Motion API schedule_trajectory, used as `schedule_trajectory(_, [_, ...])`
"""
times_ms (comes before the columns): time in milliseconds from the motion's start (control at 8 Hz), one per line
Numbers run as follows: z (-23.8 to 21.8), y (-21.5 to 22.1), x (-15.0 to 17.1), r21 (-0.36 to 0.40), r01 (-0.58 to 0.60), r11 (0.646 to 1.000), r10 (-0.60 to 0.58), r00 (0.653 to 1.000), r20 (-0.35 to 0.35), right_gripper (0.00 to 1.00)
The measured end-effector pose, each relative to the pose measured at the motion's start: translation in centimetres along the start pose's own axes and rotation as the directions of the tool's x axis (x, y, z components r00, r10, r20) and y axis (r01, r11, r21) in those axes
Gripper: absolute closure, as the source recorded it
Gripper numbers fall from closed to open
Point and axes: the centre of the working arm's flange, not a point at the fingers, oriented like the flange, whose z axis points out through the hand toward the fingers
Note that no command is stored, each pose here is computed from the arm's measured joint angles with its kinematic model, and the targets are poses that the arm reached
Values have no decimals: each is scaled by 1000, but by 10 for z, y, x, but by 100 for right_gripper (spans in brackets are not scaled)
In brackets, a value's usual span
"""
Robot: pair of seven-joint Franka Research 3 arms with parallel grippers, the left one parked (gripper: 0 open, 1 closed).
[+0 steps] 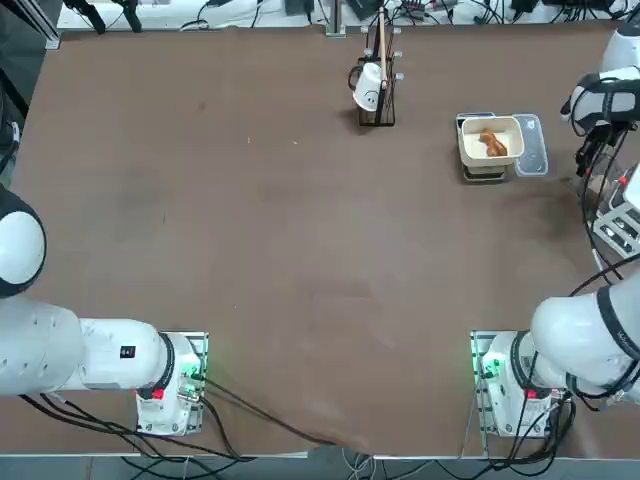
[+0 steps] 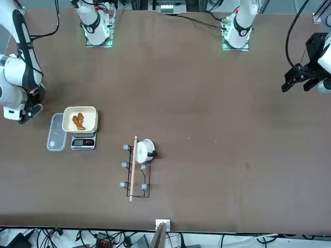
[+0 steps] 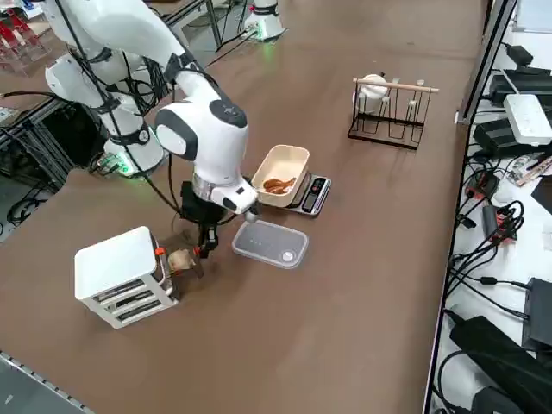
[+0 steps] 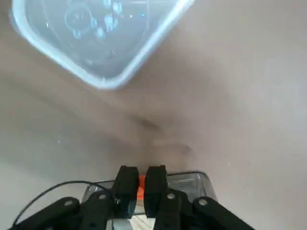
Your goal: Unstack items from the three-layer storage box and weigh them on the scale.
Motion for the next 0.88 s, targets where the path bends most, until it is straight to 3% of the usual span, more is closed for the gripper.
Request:
schedule_trajectory(375, [-9,-2,17,-18,-1,1000,1,1000,-8,88])
schedule_trajectory(625, [-9,-2,17,0,-32,999,32,999,-25,82])
schedule_trajectory(750, [-10,-2,18,33,-68,997,70,996,-54,73])
schedule_trajectory(875, [-16,-1,20,50,-91,995,95,992,-80,53])
